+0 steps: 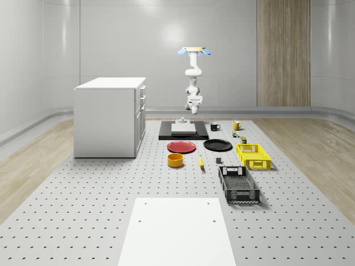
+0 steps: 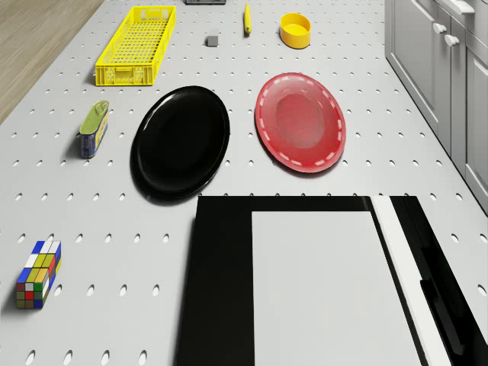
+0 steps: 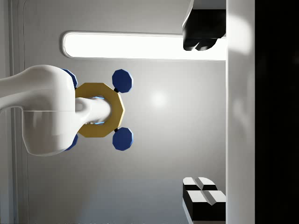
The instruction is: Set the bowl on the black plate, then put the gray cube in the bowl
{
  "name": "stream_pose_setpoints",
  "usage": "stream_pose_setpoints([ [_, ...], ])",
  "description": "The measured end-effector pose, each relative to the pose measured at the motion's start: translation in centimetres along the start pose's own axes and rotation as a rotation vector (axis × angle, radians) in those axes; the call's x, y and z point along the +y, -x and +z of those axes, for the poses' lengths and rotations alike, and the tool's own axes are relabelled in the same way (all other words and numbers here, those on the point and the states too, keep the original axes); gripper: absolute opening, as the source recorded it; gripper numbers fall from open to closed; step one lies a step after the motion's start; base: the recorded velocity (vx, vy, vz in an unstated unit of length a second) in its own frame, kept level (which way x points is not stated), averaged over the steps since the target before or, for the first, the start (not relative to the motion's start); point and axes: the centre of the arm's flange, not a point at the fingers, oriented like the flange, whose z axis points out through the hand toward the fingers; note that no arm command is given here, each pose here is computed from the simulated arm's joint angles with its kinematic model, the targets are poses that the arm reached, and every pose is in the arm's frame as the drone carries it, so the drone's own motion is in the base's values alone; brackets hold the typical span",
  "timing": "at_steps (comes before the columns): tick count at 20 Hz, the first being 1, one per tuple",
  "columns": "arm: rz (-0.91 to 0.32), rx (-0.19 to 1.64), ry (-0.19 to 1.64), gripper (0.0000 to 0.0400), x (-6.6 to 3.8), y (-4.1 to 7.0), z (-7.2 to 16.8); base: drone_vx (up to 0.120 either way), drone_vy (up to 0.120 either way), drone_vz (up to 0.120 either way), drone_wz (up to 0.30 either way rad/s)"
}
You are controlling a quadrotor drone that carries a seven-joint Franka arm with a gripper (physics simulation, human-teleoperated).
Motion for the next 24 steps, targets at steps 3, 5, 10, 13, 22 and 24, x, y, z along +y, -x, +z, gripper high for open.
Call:
stream_pose_setpoints([
  [3, 0.000, 0.013, 0.010, 0.0400, -0.1, 0.1, 0.0, 0.120, -0.120, 0.000, 0.000],
  [5, 0.000, 0.025, 0.020, 0.0400, -0.2, 0.3, 0.0, 0.120, -0.120, 0.000, 0.000],
  [10, -0.002, 0.080, 0.070, 0.0400, -0.7, 0.8, 0.1, 0.120, -0.120, 0.000, 0.000],
  [13, -0.003, 0.142, 0.129, 0.0400, -1.3, 1.4, 0.2, 0.120, -0.120, 0.000, 0.000],
  [22, -0.014, 0.647, 0.628, 0.0400, -5.4, 5.6, 3.8, 0.120, -0.089, 0.000, 0.000],
  [24, -0.019, 0.859, 0.841, 0.0400, -6.4, 6.7, 6.4, 0.120, 0.000, 0.000, 0.000],
])
